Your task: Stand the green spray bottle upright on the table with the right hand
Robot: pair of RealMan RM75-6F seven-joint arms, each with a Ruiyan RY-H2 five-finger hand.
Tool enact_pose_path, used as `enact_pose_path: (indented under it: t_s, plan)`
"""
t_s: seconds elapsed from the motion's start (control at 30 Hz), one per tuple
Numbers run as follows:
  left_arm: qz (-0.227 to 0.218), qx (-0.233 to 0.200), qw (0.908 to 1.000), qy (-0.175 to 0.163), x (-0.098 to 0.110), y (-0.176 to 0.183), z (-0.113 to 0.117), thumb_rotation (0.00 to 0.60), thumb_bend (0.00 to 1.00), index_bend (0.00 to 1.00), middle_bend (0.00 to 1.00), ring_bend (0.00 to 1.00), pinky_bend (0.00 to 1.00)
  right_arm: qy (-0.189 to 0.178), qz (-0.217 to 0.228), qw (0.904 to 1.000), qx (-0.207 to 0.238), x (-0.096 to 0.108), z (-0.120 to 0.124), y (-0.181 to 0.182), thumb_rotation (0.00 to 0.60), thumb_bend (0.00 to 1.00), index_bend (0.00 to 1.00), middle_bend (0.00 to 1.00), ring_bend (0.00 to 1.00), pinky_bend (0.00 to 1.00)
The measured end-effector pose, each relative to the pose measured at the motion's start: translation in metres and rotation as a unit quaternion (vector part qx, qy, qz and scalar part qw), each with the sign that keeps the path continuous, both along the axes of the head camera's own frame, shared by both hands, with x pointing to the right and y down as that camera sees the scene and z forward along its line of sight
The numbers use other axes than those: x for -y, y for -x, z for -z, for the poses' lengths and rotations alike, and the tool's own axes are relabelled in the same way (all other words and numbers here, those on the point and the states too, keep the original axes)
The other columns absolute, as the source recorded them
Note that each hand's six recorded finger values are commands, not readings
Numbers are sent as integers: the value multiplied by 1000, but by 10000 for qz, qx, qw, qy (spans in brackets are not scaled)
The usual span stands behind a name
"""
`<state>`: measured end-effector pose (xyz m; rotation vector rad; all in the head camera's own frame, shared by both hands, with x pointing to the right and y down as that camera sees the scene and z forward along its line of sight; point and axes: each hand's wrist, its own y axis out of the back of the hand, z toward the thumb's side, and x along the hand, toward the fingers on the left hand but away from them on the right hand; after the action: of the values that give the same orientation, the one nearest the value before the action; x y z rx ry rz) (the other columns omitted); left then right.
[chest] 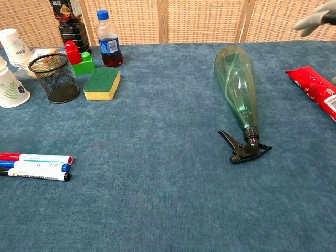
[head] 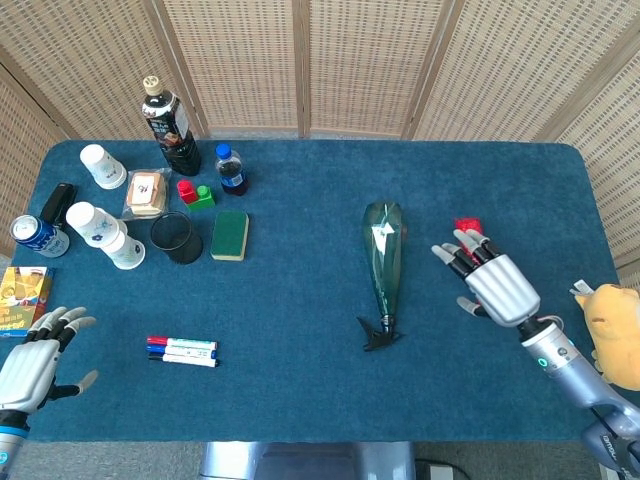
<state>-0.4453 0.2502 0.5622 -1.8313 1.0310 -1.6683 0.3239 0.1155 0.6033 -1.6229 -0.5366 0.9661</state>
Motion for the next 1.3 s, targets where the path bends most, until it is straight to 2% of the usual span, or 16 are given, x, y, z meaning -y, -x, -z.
enact_pose_path:
  t_s: [0.6, 0.83, 1.3]
  plan:
    - [-29, -33, 10000, 52, -3, -2, -2, 600, 304, 210, 157, 92, 19, 178, 683, 9975, -85, -17, -15, 28, 600, 268, 147, 240, 88, 189]
    - [27, -43, 9999, 88, -5, 0, -3, 600, 304, 210, 157, 92, 19, 106, 1424, 9895, -197, -17, -21, 56, 600, 269, 159, 245, 92, 207]
    - [124, 34, 9996, 270, -11, 3, -8, 600, 303, 210, 157, 92, 19, 81, 2232, 9743, -292, 2, -31, 84, 600, 270, 174, 249, 91, 208]
